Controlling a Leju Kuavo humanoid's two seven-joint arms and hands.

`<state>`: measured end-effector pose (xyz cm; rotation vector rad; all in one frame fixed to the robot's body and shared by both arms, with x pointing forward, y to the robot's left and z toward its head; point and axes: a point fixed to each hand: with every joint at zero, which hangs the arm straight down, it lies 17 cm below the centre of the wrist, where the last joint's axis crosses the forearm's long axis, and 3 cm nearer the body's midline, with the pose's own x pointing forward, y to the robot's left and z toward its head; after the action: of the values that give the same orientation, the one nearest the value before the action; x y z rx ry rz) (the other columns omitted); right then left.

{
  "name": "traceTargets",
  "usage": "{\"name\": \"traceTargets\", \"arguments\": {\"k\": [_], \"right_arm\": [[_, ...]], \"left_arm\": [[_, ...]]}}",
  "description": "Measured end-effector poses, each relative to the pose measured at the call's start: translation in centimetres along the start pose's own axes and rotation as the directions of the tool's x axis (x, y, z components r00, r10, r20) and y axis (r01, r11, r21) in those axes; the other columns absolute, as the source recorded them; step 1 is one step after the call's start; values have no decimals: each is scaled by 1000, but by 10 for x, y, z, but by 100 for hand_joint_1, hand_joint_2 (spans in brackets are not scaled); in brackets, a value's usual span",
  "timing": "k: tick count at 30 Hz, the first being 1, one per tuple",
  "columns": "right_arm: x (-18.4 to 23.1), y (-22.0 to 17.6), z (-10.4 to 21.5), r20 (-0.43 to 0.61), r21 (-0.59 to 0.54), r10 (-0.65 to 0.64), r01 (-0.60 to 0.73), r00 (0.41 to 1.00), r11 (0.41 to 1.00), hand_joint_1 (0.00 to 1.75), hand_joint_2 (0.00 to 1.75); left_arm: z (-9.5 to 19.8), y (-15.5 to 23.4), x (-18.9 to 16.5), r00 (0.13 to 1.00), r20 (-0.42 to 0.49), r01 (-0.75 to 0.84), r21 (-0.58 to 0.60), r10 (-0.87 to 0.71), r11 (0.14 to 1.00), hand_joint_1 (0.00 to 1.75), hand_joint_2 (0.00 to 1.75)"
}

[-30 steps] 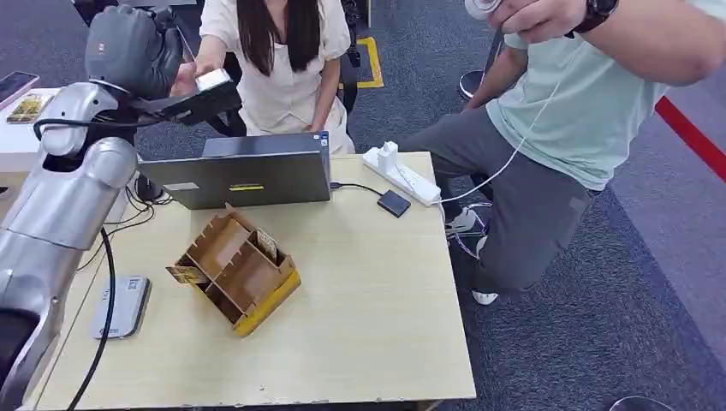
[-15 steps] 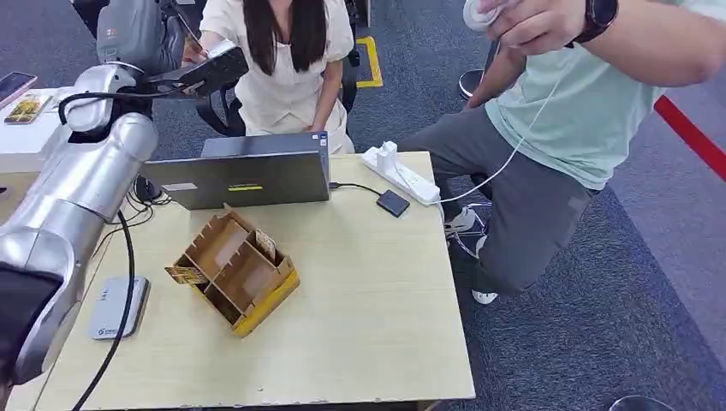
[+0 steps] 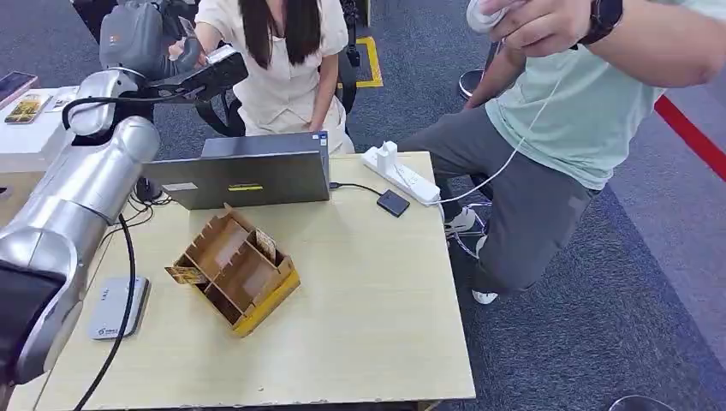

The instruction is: Pass the card to the sensor for recognition and then transmit it.

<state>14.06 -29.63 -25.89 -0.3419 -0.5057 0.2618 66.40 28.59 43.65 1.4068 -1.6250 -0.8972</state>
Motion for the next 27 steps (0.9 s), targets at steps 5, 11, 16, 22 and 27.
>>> {"name": "traceTargets", "arguments": {"k": [5, 11, 16, 22, 27], "right_arm": [[-1, 0, 0, -4, -1, 1, -1, 1000, 1000, 0, 175], [-1, 0, 0, -3, -2, 1, -1, 1000, 1000, 0, 175], [-1, 0, 0, -4, -1, 1, -1, 1000, 1000, 0, 175], [-4, 1, 1, -11, 0, 2, -2, 1000, 1000, 0, 175], [-7, 2, 2, -15, -1, 3, -3, 1000, 1000, 0, 175]], "left_arm": [[-1, 1, -1, 1000, -1, -2, 2, 2, 1000, 0, 175], [-1, 2, -5, 1000, -10, 1, 5, -1, 1000, 0, 175], [-1, 2, -16, 999, -34, 13, 13, -13, 1000, 0, 175], [-1, 4, -38, 996, -82, 34, 24, -32, 999, 0, 175], [4, 18, -105, 967, -224, 139, 47, -126, 989, 0, 175]]}}
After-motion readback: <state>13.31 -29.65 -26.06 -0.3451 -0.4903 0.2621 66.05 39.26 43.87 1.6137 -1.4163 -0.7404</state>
